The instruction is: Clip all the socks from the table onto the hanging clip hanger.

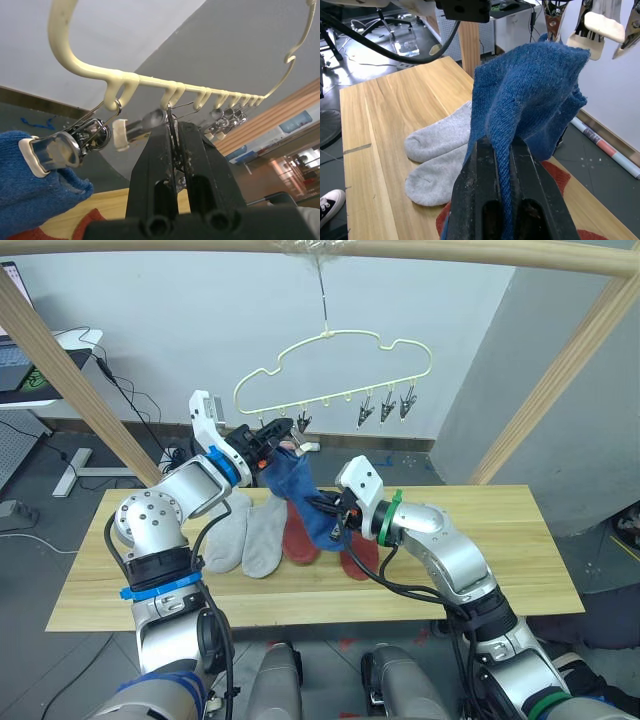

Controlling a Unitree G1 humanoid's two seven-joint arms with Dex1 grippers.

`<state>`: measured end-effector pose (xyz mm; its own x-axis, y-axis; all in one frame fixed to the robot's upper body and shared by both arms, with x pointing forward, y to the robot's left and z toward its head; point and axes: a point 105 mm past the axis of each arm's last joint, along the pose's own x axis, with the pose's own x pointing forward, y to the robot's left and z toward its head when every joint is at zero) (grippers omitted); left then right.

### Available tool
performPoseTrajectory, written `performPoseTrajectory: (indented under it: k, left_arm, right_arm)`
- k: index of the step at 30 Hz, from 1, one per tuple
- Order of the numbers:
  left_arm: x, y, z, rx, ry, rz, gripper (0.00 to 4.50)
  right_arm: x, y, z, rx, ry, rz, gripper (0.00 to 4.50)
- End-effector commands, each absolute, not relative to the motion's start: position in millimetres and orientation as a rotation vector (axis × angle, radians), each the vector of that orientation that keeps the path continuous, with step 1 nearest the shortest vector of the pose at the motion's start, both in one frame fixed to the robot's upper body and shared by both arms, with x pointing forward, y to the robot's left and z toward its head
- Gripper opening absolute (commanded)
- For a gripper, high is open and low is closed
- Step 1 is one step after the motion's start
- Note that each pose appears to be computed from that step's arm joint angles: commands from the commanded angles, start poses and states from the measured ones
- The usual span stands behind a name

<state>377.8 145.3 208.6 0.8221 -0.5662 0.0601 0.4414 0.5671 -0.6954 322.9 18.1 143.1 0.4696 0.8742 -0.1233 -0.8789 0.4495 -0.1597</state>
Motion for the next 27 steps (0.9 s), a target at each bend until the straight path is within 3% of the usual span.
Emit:
performPoseTrajectory:
  k: [1,19,23,27]
  left_arm:
    - [373.1,145.8,210.5,-0.752,0.170,-0.606,0.00]
    - [370.6,143.1,206.7,-0.698,0.174,-0.625,0.00]
    - [368.2,141.4,210.8,-0.701,0.155,-0.651,0.99]
    - [368.5,147.5,212.3,-0.698,0.145,-0.635,2.37]
  right_arm:
    - [321.1,26.5,160.4,-0.217,-0.054,1.114,0.05]
    - [336.9,27.6,175.0,-0.271,-0.124,1.062,0.05]
    - [340.6,27.2,173.0,-0.274,-0.119,1.051,0.00]
    - [341.8,27.5,171.9,-0.255,-0.110,1.047,0.00]
